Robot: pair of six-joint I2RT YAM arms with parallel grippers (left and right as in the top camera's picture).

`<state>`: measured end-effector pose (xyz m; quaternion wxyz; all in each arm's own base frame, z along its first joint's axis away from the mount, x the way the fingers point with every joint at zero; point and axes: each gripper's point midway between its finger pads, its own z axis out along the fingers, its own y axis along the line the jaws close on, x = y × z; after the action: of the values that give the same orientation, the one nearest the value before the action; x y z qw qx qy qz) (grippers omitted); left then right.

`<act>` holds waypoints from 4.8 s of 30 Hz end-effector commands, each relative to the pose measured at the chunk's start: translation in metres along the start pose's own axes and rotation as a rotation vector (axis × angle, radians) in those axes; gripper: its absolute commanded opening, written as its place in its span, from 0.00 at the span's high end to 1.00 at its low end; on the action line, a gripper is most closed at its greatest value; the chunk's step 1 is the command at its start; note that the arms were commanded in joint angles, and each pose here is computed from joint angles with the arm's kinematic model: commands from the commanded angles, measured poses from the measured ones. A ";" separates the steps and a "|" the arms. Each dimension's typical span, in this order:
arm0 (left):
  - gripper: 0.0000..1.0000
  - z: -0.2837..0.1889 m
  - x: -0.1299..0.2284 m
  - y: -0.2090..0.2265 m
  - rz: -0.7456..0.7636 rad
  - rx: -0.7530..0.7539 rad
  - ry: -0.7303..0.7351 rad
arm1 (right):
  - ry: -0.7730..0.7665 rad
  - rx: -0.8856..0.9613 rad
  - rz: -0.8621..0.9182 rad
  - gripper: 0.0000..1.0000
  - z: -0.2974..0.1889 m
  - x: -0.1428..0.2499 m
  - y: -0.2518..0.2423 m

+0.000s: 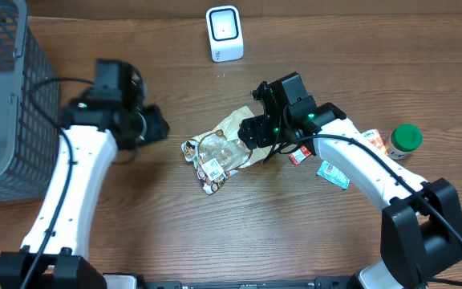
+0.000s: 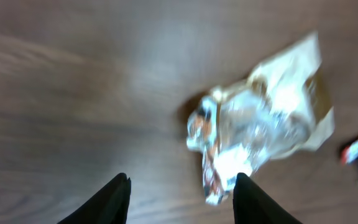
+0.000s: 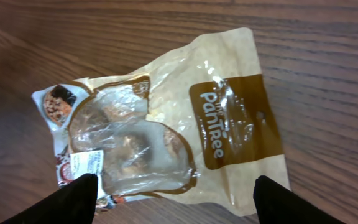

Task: Scan the item barcode
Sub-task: 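Lower the left gripper onto the brown bag's left side, then hold the brown bag with both grippers and pull it taut, then release the bag with the left gripper and retract the left arm left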

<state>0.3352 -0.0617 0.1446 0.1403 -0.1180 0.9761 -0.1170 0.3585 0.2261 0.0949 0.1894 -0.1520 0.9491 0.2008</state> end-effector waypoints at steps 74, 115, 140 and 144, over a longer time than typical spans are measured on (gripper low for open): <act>0.56 0.139 0.079 -0.001 0.069 -0.122 0.264 | 0.246 -0.424 0.079 0.38 0.074 0.051 0.079; 0.53 0.132 0.059 0.015 0.076 -0.143 0.235 | 0.207 -0.420 0.157 0.42 0.073 0.035 0.071; 0.54 0.133 0.060 0.016 0.104 -0.141 0.241 | -0.093 -0.346 0.183 0.07 0.059 -0.049 0.020; 0.54 0.133 0.060 0.016 0.105 -0.140 0.241 | -0.124 -0.292 0.175 0.03 0.063 -0.054 0.015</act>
<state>0.3123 -0.0902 0.0051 0.0191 -0.0696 0.9953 -0.0638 0.4078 0.2764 0.0615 0.1796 -0.0800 0.9053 0.3765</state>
